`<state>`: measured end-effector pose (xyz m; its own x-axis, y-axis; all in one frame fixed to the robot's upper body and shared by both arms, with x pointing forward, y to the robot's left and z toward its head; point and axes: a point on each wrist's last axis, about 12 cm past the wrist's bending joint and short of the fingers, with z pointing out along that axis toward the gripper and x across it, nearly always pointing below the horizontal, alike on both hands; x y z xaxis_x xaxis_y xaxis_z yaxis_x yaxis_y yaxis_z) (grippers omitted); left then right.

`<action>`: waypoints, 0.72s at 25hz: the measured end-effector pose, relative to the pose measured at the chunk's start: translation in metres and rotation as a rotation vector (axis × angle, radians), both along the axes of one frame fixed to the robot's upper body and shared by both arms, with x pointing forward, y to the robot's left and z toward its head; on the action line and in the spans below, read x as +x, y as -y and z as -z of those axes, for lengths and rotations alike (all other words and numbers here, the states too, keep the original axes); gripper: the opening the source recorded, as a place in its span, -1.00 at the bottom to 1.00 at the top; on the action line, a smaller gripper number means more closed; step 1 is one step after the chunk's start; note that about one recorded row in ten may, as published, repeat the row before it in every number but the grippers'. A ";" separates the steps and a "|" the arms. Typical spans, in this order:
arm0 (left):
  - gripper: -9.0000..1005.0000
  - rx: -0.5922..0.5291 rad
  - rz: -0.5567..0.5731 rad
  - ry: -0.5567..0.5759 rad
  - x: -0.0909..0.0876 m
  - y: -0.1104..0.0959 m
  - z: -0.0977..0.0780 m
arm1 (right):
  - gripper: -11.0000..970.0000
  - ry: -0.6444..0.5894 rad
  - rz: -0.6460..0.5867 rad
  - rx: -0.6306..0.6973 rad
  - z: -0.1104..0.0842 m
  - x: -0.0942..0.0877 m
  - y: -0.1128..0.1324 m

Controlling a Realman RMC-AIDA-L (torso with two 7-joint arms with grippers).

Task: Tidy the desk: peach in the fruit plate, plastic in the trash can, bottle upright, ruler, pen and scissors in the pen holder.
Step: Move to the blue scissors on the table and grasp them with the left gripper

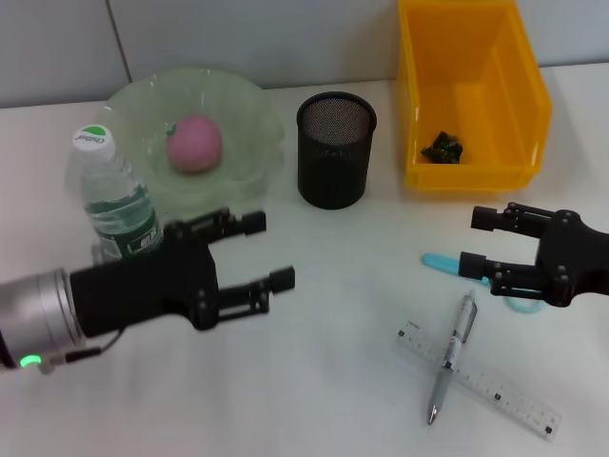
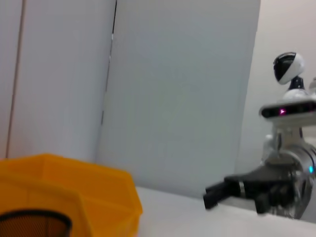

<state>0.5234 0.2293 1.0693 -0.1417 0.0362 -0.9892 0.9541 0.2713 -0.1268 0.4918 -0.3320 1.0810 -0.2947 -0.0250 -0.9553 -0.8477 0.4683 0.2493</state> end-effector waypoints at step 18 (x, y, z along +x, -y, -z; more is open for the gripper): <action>0.56 0.067 0.017 -0.048 -0.017 0.003 0.023 | 0.62 -0.364 -0.060 -0.309 -0.099 0.065 -0.021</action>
